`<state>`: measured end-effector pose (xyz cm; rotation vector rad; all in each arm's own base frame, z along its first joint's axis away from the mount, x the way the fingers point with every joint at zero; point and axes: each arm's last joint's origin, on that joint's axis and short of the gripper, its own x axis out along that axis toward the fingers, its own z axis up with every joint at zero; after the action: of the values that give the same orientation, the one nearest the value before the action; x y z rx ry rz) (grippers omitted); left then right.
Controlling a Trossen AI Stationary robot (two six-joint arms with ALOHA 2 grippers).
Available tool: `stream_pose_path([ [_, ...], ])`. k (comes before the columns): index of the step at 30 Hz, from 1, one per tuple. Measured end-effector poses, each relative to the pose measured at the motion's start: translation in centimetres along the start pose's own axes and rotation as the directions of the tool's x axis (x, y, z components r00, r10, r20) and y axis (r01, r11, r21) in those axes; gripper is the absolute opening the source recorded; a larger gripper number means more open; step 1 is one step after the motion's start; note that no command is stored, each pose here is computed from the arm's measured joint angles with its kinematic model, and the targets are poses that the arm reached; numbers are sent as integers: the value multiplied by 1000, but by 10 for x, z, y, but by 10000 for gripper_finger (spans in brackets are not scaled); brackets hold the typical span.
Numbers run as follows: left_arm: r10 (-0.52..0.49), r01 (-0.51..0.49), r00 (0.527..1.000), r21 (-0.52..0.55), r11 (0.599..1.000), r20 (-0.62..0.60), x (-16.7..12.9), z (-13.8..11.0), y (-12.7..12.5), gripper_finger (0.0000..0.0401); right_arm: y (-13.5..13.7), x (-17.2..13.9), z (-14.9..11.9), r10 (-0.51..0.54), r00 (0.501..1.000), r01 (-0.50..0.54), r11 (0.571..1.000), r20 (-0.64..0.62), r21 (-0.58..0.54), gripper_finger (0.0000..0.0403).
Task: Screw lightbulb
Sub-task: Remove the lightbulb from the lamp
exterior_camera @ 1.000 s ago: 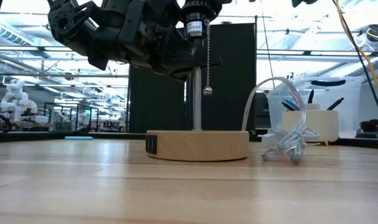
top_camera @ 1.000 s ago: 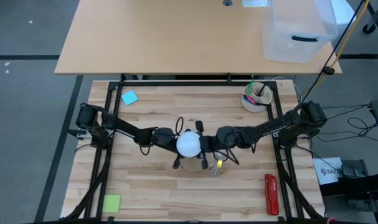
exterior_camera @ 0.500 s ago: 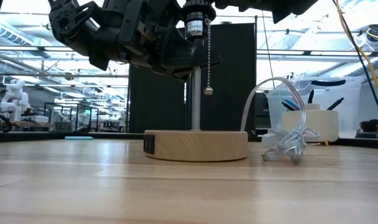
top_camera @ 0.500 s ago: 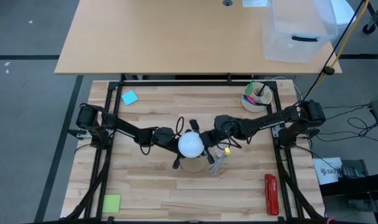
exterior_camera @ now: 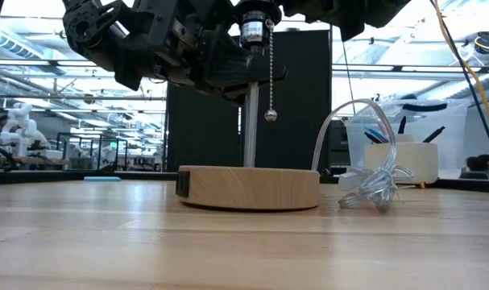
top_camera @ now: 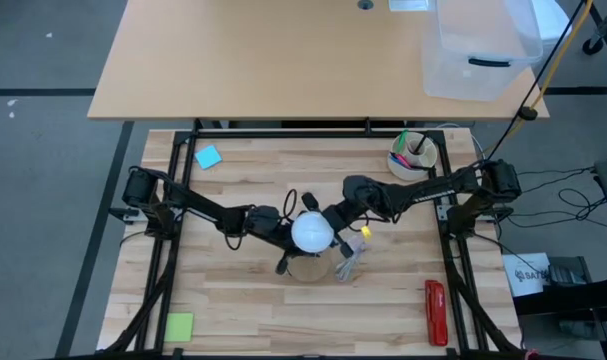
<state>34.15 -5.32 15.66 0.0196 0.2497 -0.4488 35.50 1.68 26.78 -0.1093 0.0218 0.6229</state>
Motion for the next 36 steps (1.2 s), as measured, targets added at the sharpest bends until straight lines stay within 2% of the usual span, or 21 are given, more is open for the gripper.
stream_pose_path([
  [4, 0, 0, 1000, 5, 1000, -2, 0, -1, 0, 28, -1, 0, 1, -37, 999, 37, 999, 3, 20, 151],
  [10, -7, 7, 1000, 14, 1000, -2, 0, -1, 0, 28, 2, 3, 4, -33, 999, 32, 999, 31, 8, 167],
  [16, -8, 8, 1000, 16, 1000, -2, 0, -1, 0, 28, 2, 2, 5, -33, 998, 33, 999, 45, 4, 162],
  [31, -44, 44, 999, 14, 999, -6, 0, -1, -1, 28, 4, 2, 6, 39, 998, -37, 999, 58, -27, 161],
  [36, -48, 48, 999, 12, 999, -8, -1, -1, -1, 28, 5, 4, 7, -14, 998, 15, 1000, 62, -5, 162],
])
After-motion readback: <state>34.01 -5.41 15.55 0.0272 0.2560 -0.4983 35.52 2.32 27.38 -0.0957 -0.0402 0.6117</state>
